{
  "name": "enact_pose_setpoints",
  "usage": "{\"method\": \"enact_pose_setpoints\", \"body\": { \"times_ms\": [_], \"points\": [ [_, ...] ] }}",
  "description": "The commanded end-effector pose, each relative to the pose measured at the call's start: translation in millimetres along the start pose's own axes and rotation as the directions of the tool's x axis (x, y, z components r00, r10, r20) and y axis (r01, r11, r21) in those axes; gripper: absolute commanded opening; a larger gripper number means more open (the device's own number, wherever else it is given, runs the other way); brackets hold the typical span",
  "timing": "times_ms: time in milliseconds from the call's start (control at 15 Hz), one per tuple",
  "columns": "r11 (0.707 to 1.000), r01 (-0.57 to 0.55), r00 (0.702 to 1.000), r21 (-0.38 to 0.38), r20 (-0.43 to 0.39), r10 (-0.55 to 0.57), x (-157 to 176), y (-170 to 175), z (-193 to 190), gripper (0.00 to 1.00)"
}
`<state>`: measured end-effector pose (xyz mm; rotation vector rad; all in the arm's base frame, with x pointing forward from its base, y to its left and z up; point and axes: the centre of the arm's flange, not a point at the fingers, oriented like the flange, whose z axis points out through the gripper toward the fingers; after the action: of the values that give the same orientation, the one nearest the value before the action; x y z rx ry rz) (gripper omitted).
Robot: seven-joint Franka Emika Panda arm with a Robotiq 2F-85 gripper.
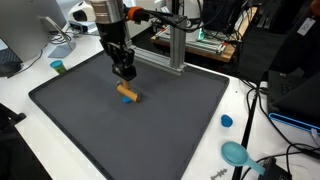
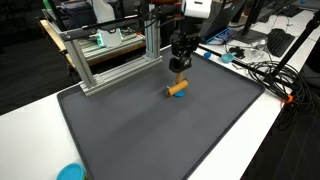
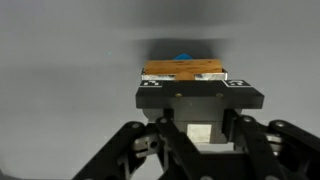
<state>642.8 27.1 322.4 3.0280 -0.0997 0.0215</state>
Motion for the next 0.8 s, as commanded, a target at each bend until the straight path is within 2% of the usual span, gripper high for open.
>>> {"method": "enact_pose_setpoints", "body": {
  "times_ms": [0, 267, 600, 733],
  "points": [
    [1.0, -0.003, 0.998, 0.0, 0.056, 0.003, 16, 6, 11, 0.22],
    [1.0, -0.014, 0.999, 0.021, 0.042, 0.013, 28, 11, 28, 0.22],
    [0.998, -0.063, 0.986, -0.027, 0.153, 0.066, 31, 21, 35, 0.22],
    [0.997, -0.069, 0.982, -0.033, 0.171, 0.074, 32, 21, 37, 0.22]
  ]
}}
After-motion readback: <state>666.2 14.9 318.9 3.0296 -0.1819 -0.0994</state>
